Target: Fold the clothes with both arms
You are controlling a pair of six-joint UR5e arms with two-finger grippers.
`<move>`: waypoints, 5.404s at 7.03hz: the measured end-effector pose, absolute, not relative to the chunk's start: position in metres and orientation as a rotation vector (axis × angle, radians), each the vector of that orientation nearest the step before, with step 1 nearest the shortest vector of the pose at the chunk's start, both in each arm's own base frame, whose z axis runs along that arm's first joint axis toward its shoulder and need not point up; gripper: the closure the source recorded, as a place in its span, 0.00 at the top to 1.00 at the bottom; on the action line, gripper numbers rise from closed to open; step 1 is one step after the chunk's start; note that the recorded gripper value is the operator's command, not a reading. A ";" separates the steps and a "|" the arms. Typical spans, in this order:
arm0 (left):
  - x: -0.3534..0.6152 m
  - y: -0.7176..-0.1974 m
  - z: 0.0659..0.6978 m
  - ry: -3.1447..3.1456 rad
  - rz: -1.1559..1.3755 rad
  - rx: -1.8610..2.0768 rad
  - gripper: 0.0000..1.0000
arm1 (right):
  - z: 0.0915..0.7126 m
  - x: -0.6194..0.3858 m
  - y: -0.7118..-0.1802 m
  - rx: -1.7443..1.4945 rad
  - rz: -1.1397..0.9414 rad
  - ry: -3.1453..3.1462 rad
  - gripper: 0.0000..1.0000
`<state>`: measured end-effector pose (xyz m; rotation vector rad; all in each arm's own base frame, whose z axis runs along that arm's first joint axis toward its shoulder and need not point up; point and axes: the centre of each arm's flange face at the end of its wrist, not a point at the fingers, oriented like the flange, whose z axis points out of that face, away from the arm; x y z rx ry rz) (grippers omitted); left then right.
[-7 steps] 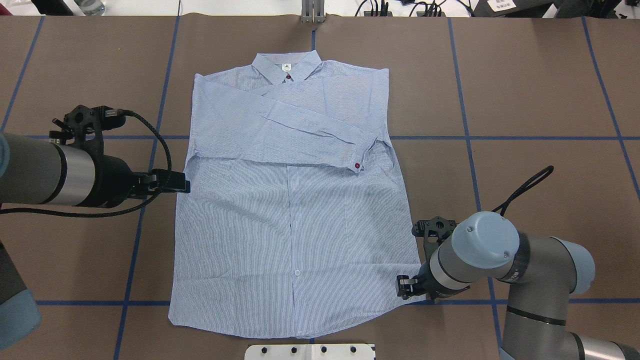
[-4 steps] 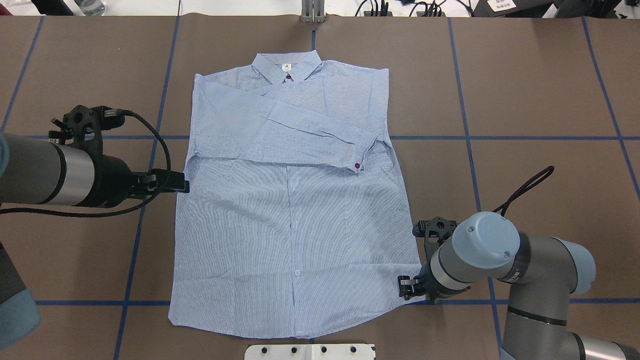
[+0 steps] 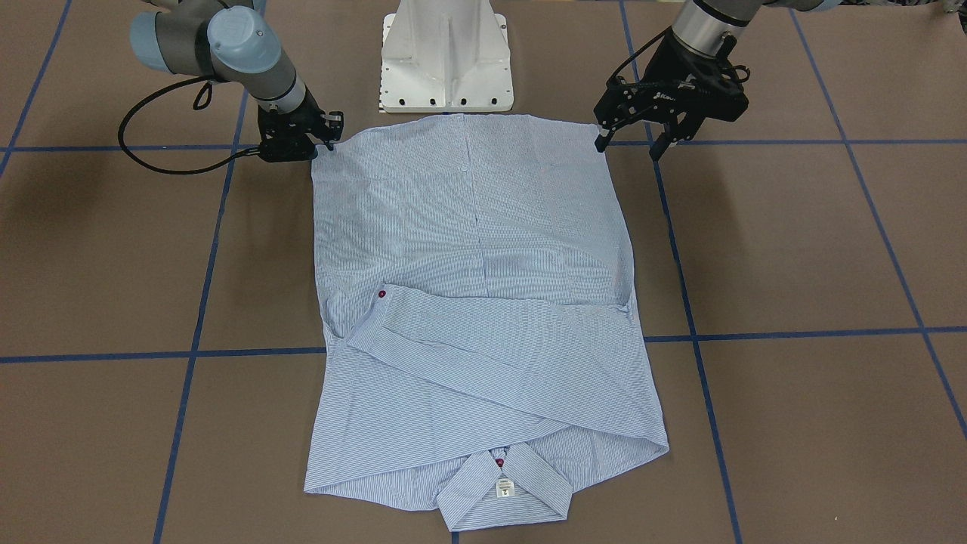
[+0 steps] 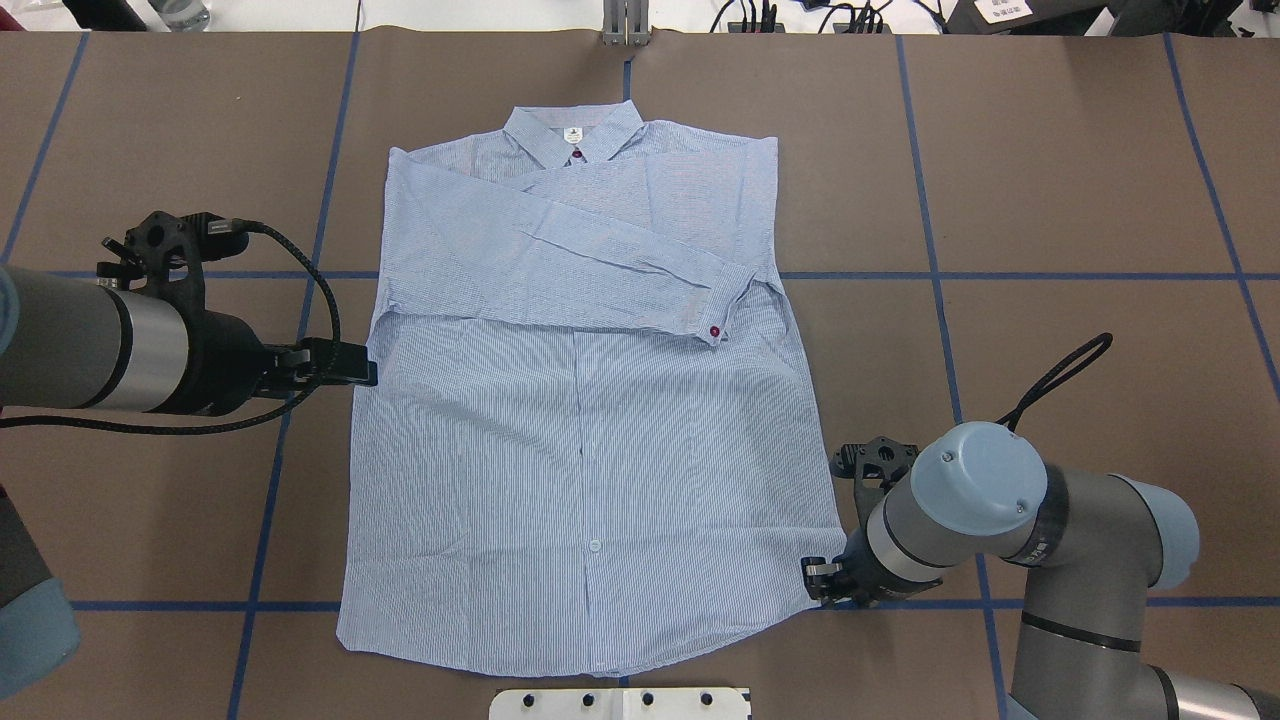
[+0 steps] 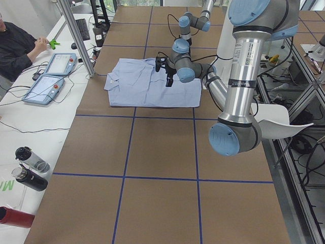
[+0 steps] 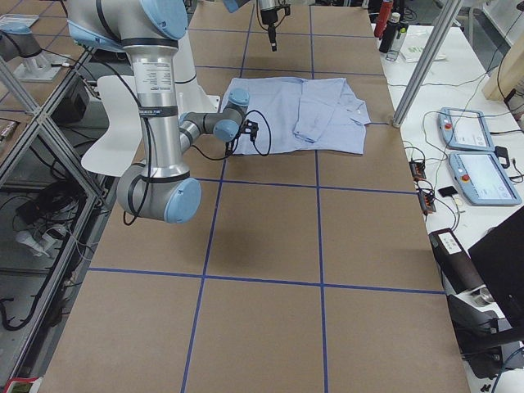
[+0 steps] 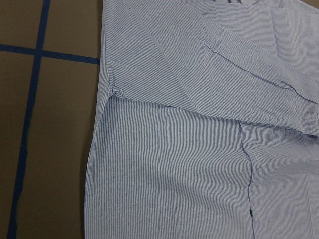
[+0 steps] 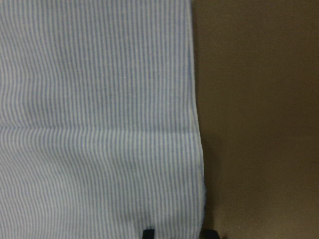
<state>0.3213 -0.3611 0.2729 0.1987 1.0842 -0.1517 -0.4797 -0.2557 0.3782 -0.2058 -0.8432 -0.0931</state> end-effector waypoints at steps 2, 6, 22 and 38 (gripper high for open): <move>0.322 -0.361 0.273 1.083 -0.152 0.198 1.00 | 0.379 -0.480 -0.255 -0.209 -0.094 -0.841 0.40; 0.323 -0.362 0.273 1.082 -0.152 0.198 1.00 | 0.380 -0.482 -0.255 -0.212 -0.094 -0.839 0.00; 0.468 -0.199 0.367 0.867 -0.275 -0.228 0.92 | 0.298 -0.419 -0.284 -0.136 -0.014 -1.018 0.00; 0.459 -0.206 0.388 0.821 -0.318 -0.204 0.30 | 0.302 -0.411 -0.296 -0.137 0.003 -1.014 0.00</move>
